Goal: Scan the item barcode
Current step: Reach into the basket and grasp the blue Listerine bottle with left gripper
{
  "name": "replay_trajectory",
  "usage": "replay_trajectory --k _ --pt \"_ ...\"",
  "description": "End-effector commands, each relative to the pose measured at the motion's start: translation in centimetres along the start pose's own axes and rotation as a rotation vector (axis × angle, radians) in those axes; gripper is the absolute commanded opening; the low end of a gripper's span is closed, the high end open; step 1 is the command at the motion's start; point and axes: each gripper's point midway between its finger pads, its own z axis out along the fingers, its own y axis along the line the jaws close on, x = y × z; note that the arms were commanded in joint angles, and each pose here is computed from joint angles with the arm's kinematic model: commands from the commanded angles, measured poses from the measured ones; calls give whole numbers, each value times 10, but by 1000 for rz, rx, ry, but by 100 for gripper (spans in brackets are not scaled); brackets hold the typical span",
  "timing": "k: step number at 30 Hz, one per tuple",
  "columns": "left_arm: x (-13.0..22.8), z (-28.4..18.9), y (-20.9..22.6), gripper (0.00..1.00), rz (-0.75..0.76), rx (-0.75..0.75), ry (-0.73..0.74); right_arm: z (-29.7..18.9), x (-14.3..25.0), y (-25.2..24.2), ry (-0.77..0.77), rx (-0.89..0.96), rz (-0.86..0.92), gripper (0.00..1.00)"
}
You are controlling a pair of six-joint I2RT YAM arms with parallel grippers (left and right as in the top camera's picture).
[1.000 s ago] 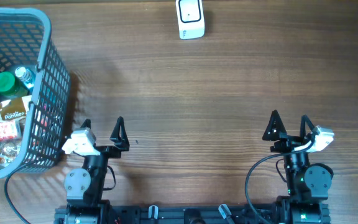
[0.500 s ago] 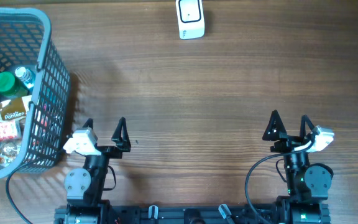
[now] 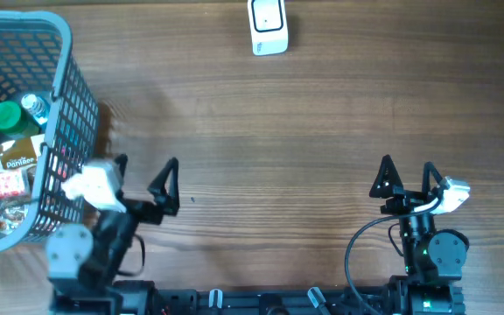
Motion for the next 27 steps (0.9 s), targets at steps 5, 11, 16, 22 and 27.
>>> replay_trajectory --k 5,11,16,22,27 --pt "-141 -2 -25 100 -4 -185 127 0 0 0 1 -1 -18 100" --pt "-136 0 -12 100 -18 -286 277 0 0 0 2 -1 -17 100" --pt "-162 -6 80 100 -219 -763 92 0 0 0 2 -1 -17 100" --pt "-136 -5 202 100 -675 -971 107 0 0 0 1 -1 -17 100" --pt "-110 -12 253 100 -943 -1091 82 0 0 0 1 -1 -17 100"
